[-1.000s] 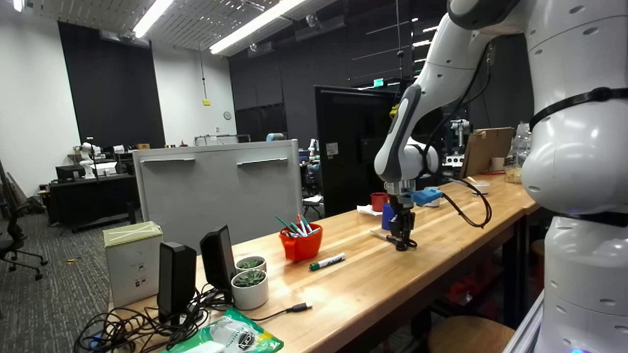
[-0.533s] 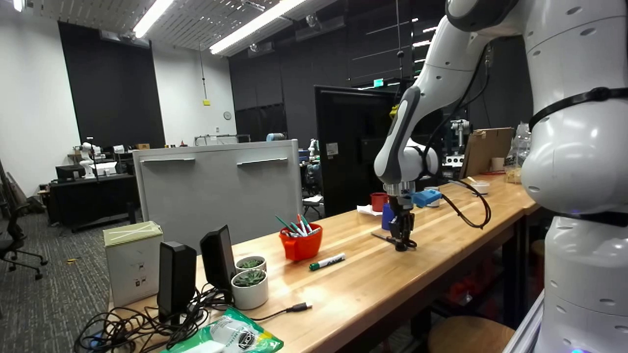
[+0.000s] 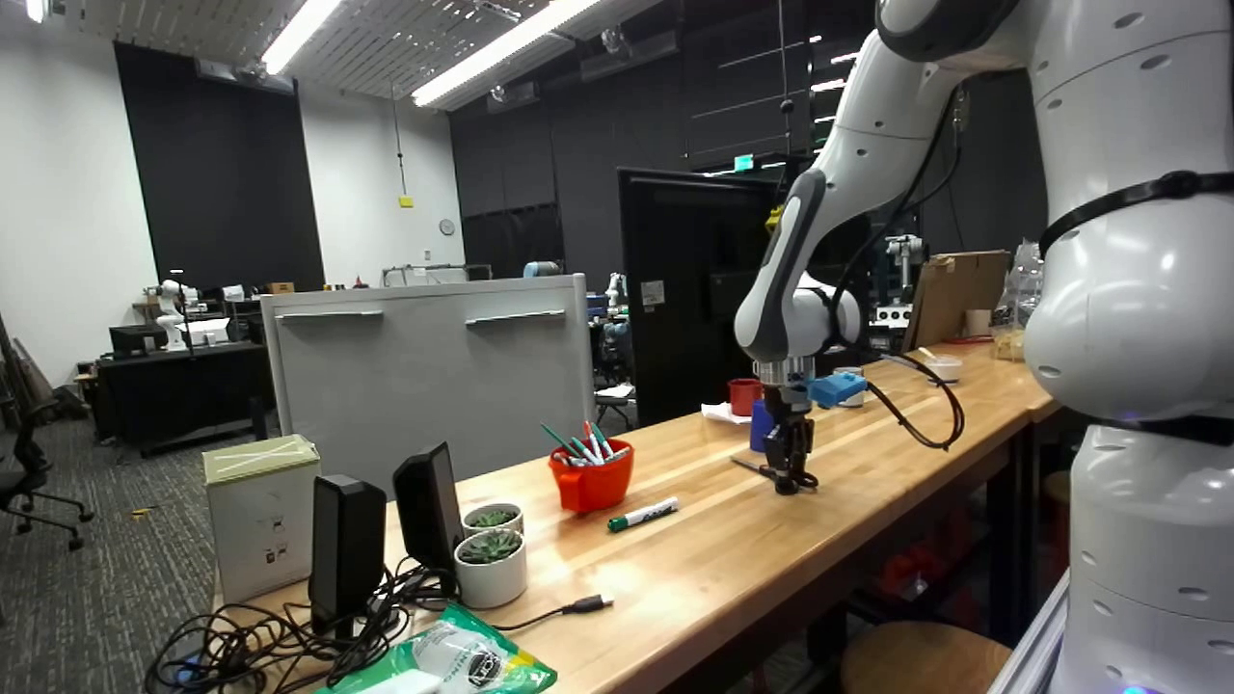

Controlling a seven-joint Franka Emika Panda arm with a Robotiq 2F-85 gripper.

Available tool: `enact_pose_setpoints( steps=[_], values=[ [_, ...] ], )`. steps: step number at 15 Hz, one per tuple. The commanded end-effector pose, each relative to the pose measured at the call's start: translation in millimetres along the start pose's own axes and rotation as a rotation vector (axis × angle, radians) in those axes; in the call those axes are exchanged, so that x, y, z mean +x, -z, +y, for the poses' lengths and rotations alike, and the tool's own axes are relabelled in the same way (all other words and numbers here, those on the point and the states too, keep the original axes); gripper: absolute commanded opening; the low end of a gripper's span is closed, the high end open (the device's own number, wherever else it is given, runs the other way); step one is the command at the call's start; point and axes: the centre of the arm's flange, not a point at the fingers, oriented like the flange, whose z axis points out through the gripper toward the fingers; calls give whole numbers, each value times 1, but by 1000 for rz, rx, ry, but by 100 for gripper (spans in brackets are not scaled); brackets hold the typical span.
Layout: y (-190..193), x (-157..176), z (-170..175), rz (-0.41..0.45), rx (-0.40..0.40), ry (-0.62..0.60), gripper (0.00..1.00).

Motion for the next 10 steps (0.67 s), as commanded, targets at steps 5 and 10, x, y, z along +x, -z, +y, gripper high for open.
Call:
enact_pose_setpoints(
  steps=[5,10],
  values=[
    [-21,0,3,-1,8,9,6],
    [-20,-1,2,-4,4,12,6]
  ],
)
